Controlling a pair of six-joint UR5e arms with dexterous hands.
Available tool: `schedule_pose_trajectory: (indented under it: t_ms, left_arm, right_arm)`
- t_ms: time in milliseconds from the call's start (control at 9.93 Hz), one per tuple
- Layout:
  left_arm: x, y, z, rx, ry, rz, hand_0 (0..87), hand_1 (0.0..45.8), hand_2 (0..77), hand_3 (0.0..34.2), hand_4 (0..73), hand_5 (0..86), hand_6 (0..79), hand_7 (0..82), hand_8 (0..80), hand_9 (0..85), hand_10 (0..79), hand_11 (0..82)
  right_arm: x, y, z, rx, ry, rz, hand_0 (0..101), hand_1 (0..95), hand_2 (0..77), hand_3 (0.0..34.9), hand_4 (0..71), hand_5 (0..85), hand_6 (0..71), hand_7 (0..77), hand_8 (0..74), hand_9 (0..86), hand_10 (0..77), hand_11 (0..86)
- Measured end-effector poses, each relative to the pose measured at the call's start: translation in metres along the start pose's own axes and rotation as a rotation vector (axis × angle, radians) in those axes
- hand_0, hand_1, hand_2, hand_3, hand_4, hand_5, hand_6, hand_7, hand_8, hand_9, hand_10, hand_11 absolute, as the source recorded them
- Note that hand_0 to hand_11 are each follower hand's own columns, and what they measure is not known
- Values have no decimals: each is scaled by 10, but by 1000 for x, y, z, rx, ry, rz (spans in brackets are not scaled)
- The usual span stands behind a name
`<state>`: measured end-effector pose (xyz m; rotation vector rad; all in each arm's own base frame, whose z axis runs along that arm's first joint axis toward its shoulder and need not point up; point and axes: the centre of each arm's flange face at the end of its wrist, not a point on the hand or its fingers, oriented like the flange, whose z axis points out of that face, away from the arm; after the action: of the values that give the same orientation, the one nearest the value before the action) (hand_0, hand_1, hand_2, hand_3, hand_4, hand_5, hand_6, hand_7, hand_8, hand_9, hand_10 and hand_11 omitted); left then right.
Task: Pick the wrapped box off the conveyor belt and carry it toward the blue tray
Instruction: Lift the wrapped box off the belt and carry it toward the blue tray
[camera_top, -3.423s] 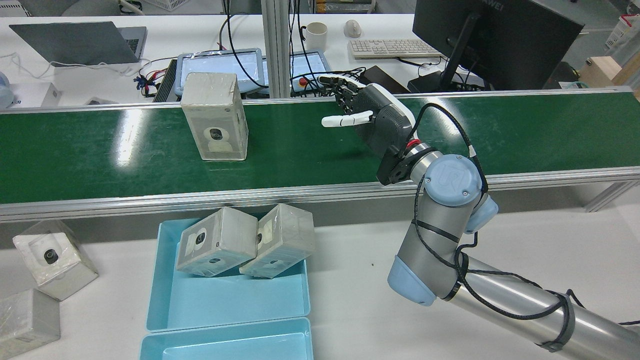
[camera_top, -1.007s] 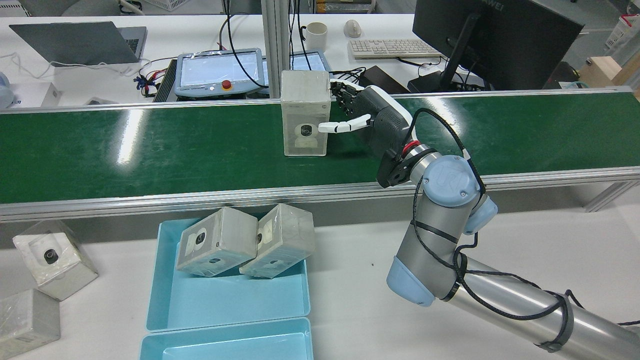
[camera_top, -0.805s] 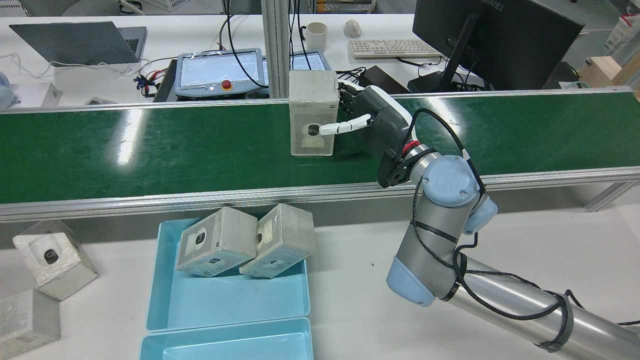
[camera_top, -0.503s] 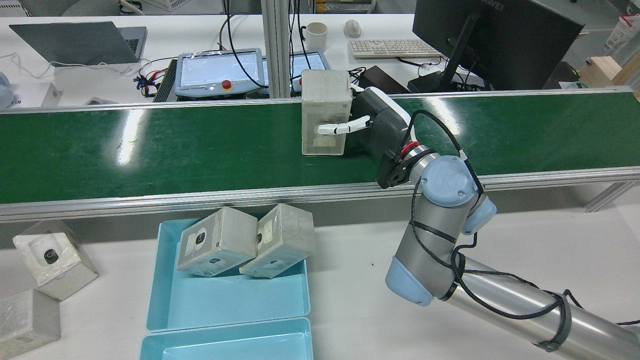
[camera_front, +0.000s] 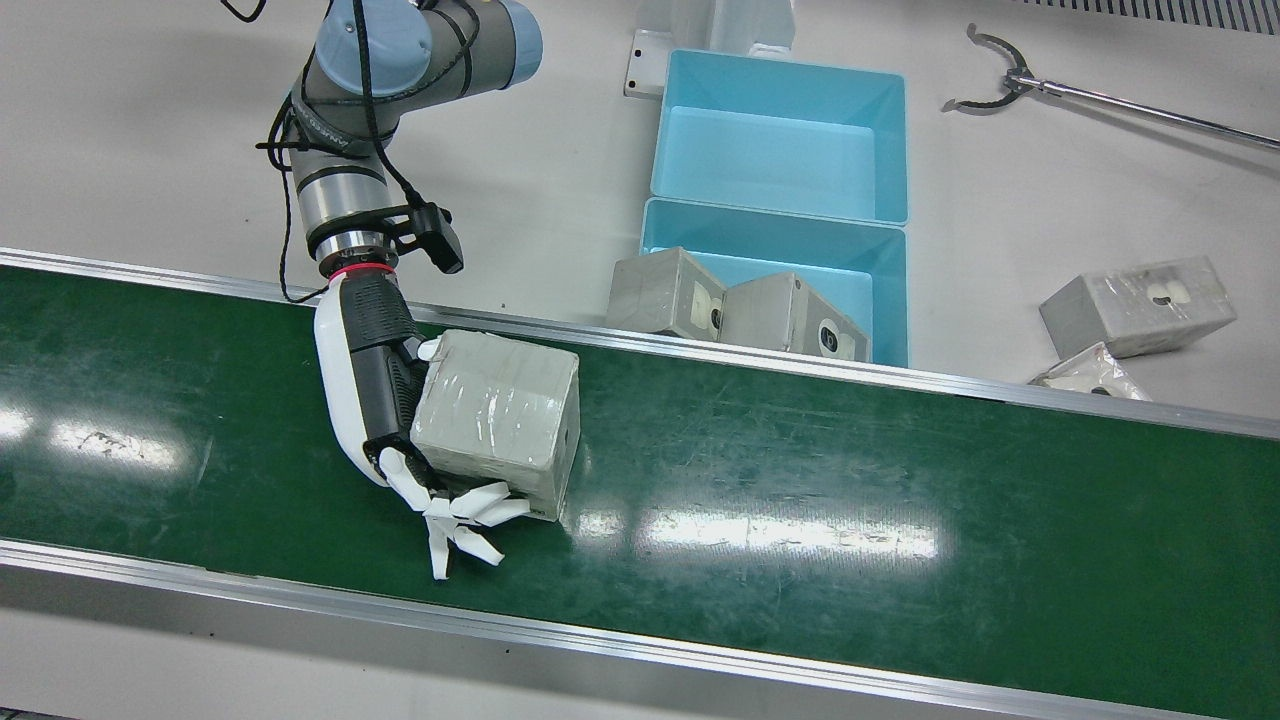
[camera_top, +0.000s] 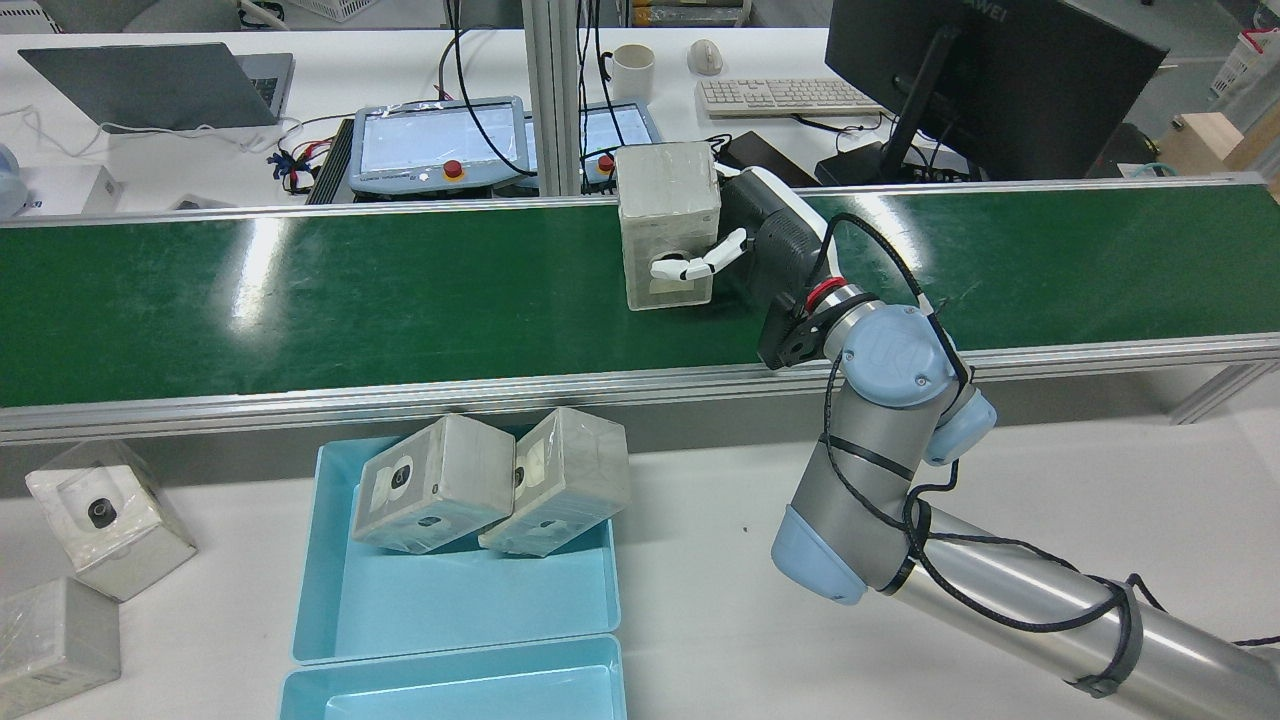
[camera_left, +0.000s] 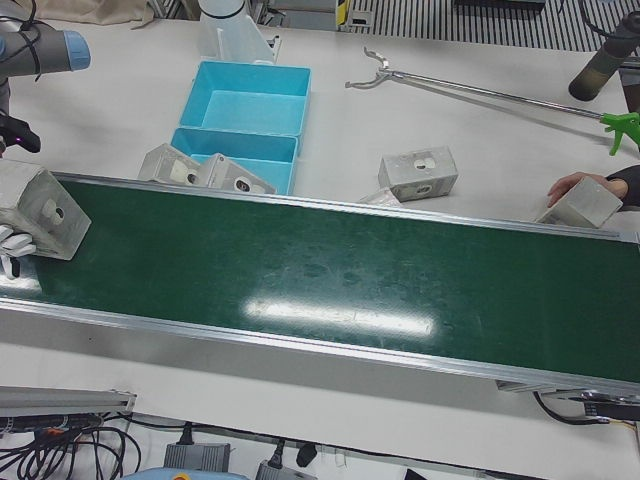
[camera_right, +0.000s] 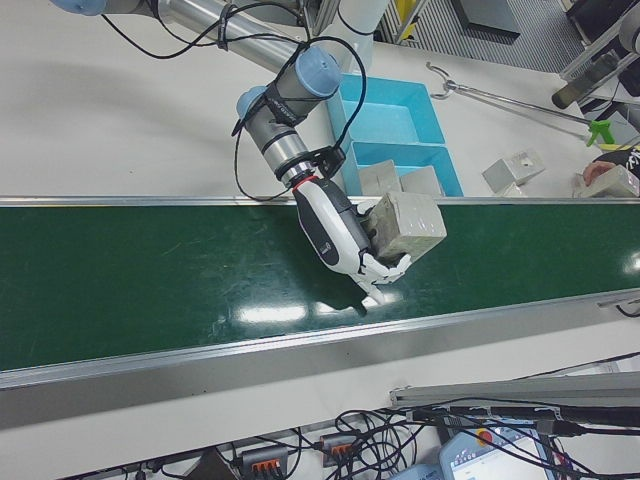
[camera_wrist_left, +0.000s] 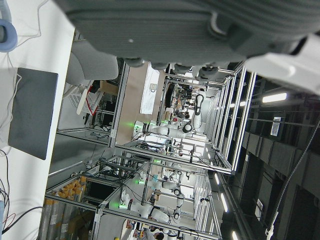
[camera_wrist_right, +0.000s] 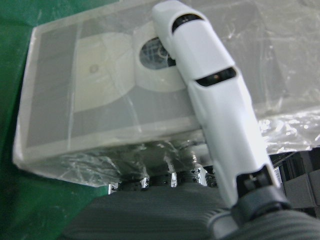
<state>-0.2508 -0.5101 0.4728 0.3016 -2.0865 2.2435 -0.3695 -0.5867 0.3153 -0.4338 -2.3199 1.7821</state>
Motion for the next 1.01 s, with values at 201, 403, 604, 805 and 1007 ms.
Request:
schedule_pose_trajectory:
  t_ms: [201, 403, 604, 805, 1007]
  left_arm:
    - [0, 0, 0, 0, 0, 0, 0, 0, 5, 0, 0, 11, 5, 0, 5, 5, 0, 5]
    - [0, 0, 0, 0, 0, 0, 0, 0, 5, 0, 0, 11, 5, 5, 5, 0, 5, 5]
    - [0, 0, 0, 0, 0, 0, 0, 0, 11, 0, 0, 11, 5, 0, 5, 0, 5, 5]
    - [0, 0, 0, 0, 0, 0, 0, 0, 5, 0, 0, 11, 5, 5, 5, 0, 5, 5]
    - [0, 0, 0, 0, 0, 0, 0, 0, 11, 0, 0, 11, 5, 5, 5, 0, 5, 5]
  right_arm:
    - [-15, 30, -4, -26, -18, 11, 590, 164, 311, 5, 289, 551, 355, 365, 404, 387, 284, 278]
    - [-16, 100, -3, -69, 22, 31, 592, 164, 311, 5, 327, 589, 387, 393, 404, 387, 284, 278]
    - [10, 156, -3, -101, 97, 58, 603, 164, 311, 10, 360, 622, 415, 420, 475, 425, 371, 376]
    - [23, 179, -9, -116, 130, 77, 610, 16, 300, 1, 436, 693, 475, 491, 540, 469, 409, 453]
    - [31, 189, -15, -127, 142, 107, 604, 16, 300, 0, 431, 704, 475, 518, 551, 485, 409, 480]
